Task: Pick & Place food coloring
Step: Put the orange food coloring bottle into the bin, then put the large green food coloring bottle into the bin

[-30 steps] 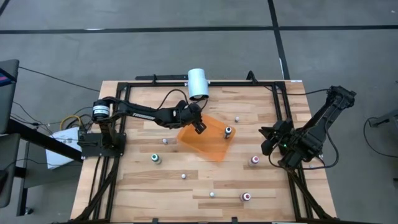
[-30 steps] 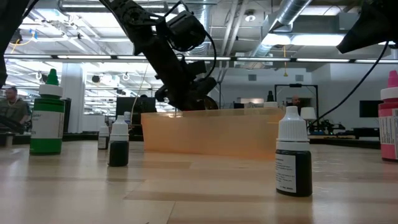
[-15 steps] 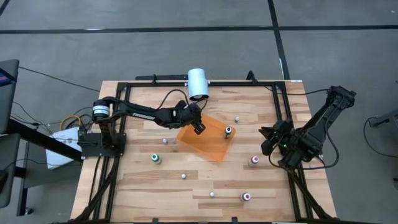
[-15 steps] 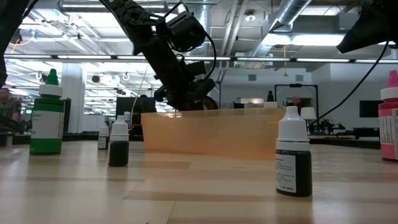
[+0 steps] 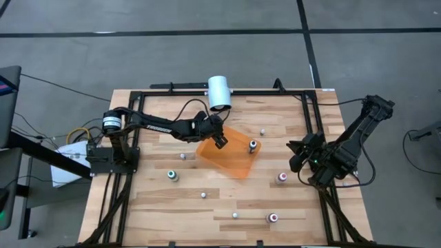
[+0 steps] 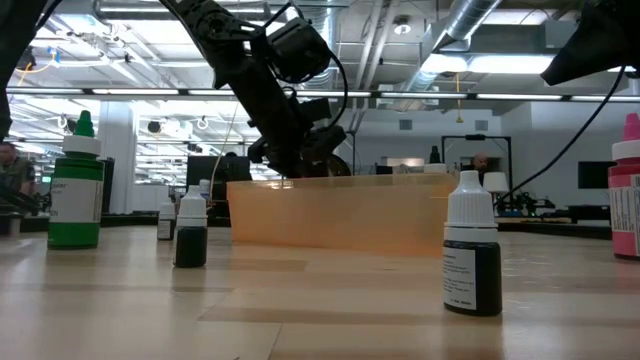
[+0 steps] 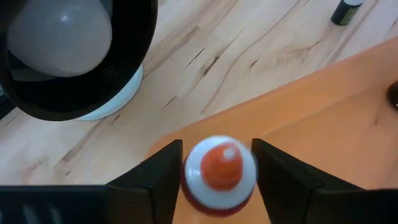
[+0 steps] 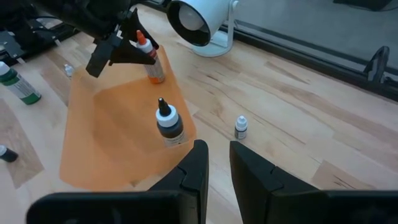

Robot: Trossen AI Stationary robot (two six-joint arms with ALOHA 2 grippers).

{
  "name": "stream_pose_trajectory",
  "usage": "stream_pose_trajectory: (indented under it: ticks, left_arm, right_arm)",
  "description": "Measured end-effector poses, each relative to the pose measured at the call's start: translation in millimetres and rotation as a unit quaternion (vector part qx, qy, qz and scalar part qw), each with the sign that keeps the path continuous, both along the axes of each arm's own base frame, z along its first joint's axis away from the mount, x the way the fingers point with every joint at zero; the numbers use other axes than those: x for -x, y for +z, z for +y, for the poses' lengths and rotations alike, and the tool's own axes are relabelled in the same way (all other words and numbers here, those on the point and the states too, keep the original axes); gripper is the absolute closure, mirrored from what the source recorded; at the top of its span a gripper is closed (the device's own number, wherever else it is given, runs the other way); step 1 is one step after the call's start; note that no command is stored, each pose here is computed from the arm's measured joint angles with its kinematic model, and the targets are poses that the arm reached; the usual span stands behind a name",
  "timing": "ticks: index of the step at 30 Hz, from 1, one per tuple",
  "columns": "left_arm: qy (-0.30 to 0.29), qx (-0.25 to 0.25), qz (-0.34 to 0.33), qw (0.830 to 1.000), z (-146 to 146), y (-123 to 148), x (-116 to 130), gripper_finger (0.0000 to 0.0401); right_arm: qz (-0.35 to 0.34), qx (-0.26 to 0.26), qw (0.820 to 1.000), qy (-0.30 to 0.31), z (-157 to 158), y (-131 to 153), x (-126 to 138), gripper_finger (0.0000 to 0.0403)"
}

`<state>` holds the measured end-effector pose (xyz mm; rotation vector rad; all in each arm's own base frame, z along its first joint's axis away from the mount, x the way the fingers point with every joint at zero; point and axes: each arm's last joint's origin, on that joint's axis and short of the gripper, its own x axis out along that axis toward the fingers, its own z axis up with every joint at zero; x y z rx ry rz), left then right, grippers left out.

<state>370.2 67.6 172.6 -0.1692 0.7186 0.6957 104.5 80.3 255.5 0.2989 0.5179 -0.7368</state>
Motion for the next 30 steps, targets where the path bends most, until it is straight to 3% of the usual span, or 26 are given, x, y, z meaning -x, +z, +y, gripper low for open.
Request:
stream_pose_trajectory:
  ticks: [8, 15, 21, 26, 30]
  left_arm:
    - [0.000, -0.014, 0.008, 1.000, 0.5, 7.8, 0.2, 0.0150]
    - [-0.013, -0.012, -0.012, 1.000, -9.4, 85.1, 11.9, 0.0143]
    - [-0.020, 0.107, -0.062, 0.992, -32.1, 148.6, 51.7, 0.0143]
    - [0.027, 0.184, -0.074, 0.980, -59.6, 167.3, 86.5, 0.0143]
    - [0.067, 0.230, -0.056, 0.969, -84.3, 165.6, 101.2, 0.0143]
  right_arm:
    - [-0.001, -0.001, 1.000, 0.000, 0.1, 0.0, -0.1, 0.0346]
    - [0.000, -0.001, 1.000, 0.001, 0.3, 0.0, 0.1, 0.0346]
    - [0.001, -0.001, 1.000, 0.002, 0.3, 0.0, 0.1, 0.0346]
    - [0.008, 0.007, 1.000, 0.011, 0.9, -0.1, -0.4, 0.0346]
    - [0.010, 0.010, 1.000, 0.015, 1.0, 0.0, -0.6, 0.0346]
